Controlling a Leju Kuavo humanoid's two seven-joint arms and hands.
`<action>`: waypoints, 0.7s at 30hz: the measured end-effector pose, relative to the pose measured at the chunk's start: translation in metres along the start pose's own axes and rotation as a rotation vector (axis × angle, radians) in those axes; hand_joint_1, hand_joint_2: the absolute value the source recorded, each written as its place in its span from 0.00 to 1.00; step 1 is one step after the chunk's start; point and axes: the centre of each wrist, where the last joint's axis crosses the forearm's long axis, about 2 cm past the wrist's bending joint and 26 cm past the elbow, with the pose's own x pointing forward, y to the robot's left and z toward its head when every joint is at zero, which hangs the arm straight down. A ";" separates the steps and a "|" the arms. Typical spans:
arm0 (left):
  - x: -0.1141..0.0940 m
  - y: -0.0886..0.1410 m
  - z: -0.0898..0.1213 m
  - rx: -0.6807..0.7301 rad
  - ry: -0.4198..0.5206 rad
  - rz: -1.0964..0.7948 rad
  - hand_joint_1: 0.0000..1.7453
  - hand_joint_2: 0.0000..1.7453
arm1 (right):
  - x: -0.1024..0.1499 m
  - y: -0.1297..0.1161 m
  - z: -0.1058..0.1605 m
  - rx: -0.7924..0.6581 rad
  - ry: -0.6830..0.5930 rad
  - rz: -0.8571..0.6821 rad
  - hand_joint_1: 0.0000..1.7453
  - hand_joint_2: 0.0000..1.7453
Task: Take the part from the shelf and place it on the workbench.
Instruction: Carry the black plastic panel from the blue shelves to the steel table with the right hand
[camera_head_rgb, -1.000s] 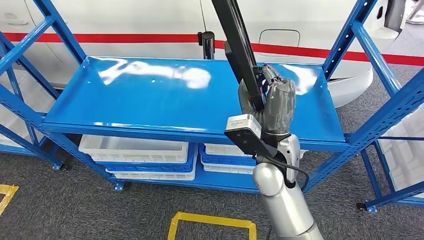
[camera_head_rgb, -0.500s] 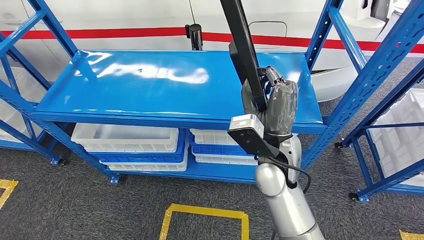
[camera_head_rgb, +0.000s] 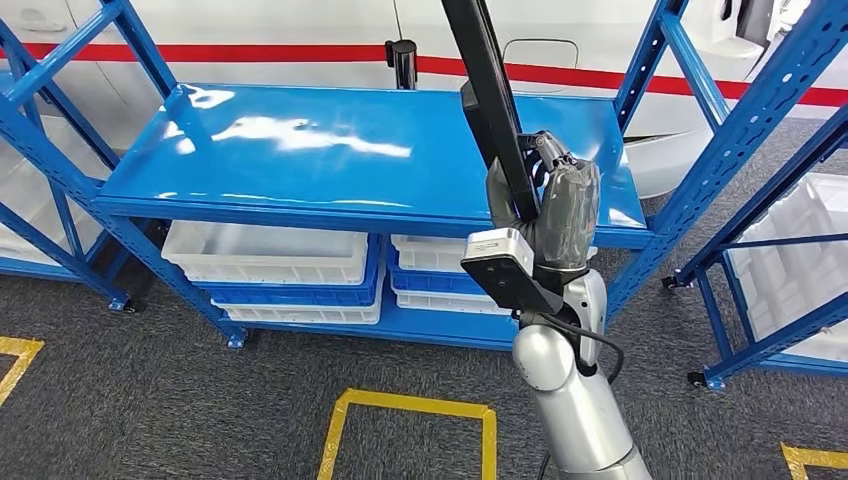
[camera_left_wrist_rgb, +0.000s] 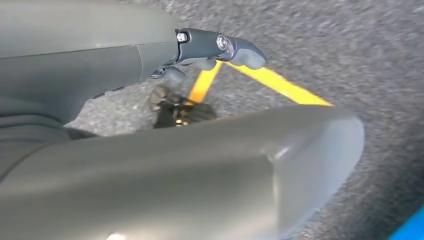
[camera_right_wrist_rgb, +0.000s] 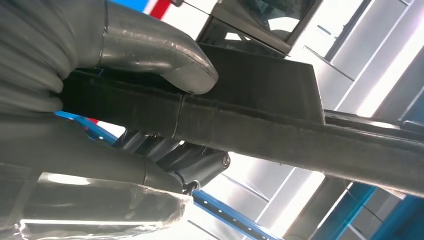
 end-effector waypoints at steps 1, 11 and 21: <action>-0.001 -0.001 0.001 -0.001 0.002 0.003 0.00 0.00 | 0.000 0.000 0.000 0.001 0.001 0.001 1.00 1.00; -0.004 -0.001 0.003 -0.013 0.002 0.005 0.00 0.00 | -0.002 -0.001 0.002 -0.008 0.003 0.002 1.00 1.00; -0.001 -0.001 0.001 -0.035 -0.020 -0.008 0.00 0.00 | -0.001 -0.008 0.008 -0.030 -0.001 0.017 1.00 1.00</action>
